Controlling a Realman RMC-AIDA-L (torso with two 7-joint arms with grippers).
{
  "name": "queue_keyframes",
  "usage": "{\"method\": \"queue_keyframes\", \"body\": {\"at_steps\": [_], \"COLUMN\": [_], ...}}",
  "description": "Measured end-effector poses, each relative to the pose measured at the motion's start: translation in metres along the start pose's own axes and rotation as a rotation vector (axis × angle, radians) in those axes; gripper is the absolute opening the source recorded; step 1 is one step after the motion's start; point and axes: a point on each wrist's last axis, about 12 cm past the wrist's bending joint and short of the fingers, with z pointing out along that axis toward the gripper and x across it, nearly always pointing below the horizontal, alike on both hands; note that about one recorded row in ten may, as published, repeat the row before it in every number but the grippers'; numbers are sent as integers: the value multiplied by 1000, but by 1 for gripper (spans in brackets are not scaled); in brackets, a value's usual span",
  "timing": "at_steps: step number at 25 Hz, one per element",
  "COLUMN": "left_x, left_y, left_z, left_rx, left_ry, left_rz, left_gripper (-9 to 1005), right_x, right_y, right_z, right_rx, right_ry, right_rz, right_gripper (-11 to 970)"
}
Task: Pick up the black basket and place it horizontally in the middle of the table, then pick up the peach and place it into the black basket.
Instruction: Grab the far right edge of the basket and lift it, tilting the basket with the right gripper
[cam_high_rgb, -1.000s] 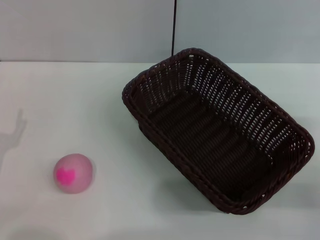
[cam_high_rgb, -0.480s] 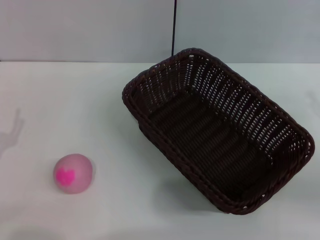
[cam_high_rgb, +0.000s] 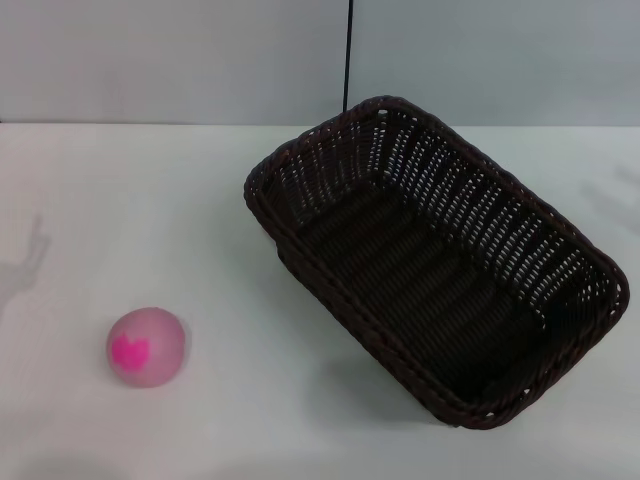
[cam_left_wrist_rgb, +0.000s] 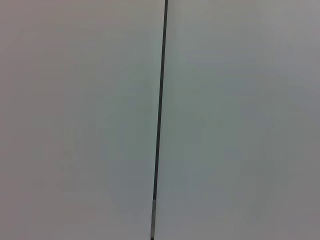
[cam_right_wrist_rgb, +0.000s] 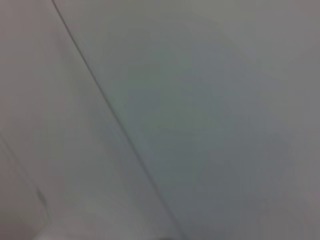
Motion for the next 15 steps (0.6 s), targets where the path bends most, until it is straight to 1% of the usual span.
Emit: {"method": "queue_keyframes", "body": {"at_steps": [1,3,4,5,6,7,8,9,10,12,13,14,15], "left_x": [0,0,0,0,0,0,-1,-1,-1,-1,-1,-1,-1], "left_y": [0,0,0,0,0,0,-2,-2,-2,-3,-3,-3,-3], "left_z": [0,0,0,0,0,0,1,1,1,1,1,1,0], "left_rx": [0,1,1,1,1,1,3,3,3,5,5,5,3], "left_ry": [0,0,0,0,0,0,-9,-9,-9,-12,-12,-12,-10], "left_rz": [0,0,0,0,0,0,-7,-7,-7,-9,-9,-9,-10], "left_gripper": [838,838,838,838,838,838,838,838,837,837,837,837,837], "right_x": [-15,-24,-24,-31,-31,-33,-35,-35,-35,-32,-27,-27,-24], "right_y": [2,3,3,2,2,2,2,2,2,3,3,3,3], "right_z": [8,17,17,26,26,31,41,41,46,58,70,70,76], "right_rx": [11,20,20,44,44,58,75,75,74,58,38,38,28], "right_ry": [129,232,232,321,321,354,412,412,436,476,506,506,521], "right_rz": [36,83,83,119,119,129,138,138,141,148,163,163,171], "right_gripper": [740,739,739,738,738,738,737,737,737,736,735,735,735]}}
